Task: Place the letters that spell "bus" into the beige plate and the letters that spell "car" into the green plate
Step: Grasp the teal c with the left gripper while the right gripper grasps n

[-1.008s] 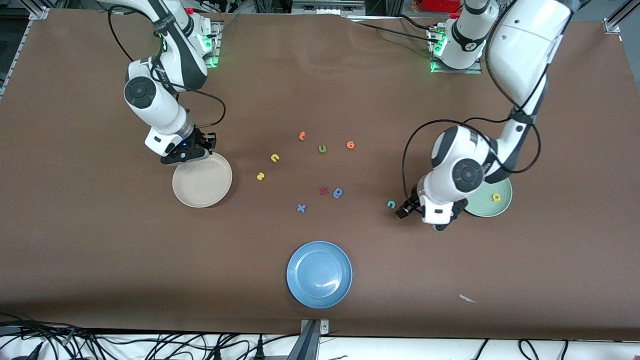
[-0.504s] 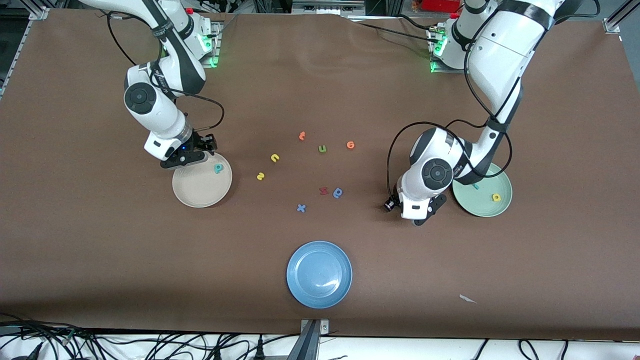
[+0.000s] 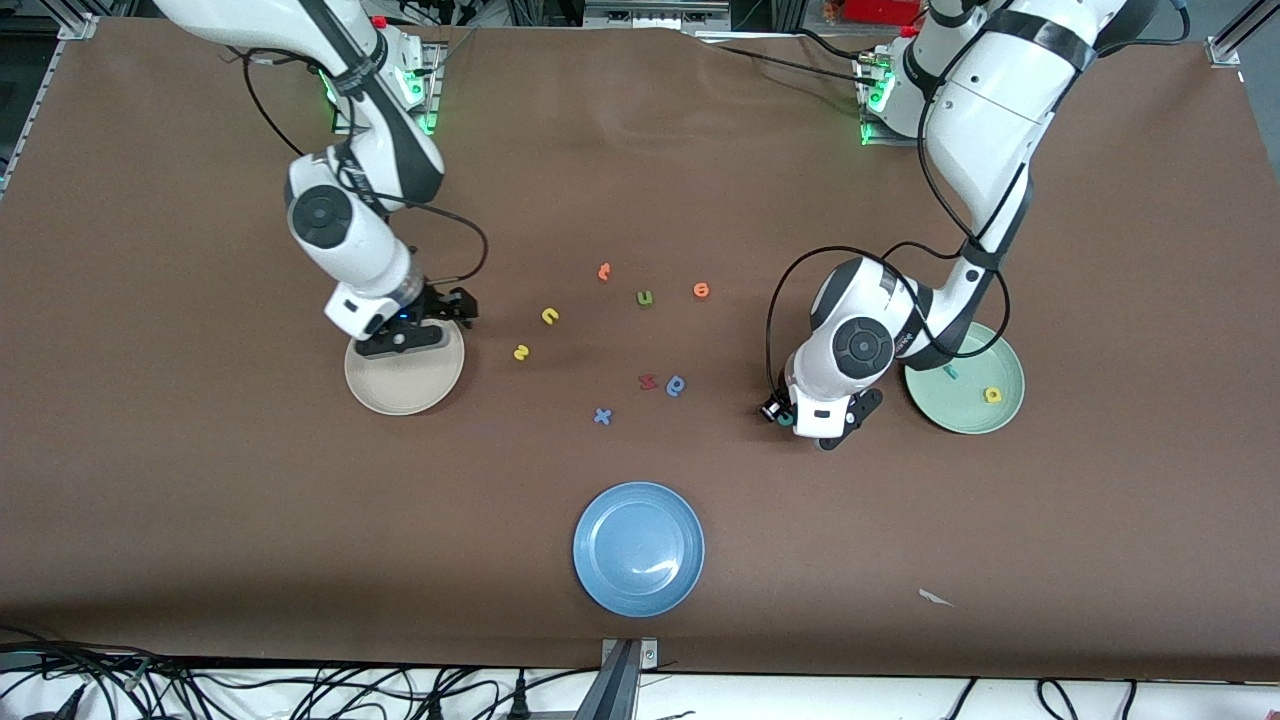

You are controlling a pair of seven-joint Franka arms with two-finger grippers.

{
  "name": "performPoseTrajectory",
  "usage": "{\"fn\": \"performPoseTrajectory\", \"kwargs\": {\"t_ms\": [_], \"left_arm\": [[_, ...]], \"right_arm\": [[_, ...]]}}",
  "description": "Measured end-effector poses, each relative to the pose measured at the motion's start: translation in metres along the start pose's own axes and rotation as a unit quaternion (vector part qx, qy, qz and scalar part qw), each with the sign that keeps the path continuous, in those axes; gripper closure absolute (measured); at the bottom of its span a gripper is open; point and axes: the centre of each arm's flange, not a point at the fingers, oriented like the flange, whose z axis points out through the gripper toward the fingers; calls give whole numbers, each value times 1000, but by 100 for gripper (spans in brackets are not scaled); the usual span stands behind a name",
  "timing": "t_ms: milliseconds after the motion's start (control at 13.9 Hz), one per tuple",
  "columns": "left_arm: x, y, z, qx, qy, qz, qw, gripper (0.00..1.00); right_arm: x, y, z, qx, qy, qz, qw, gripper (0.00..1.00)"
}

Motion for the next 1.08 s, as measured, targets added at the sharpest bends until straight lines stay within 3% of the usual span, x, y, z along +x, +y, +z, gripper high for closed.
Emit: {"fn": "performPoseTrajectory", "kwargs": {"t_ms": [360,648,936,1080], "left_arm": [[2,1,-1,0,5,2,1000,50],[17,1,-8,-3,23,3,1000,46],[21,4,-7,-7,24,-17,1000,46],[25,5,-5,-11,26,-32,999,46]], "right_arm": [[14,-61,19,16,-3,23,1000,1],[18,-70,50,7,-16,18,1000,1],[19,-72,63,2,-18,13,1000,13],[18,-77,67,4,-16,11,1000,12]]}}
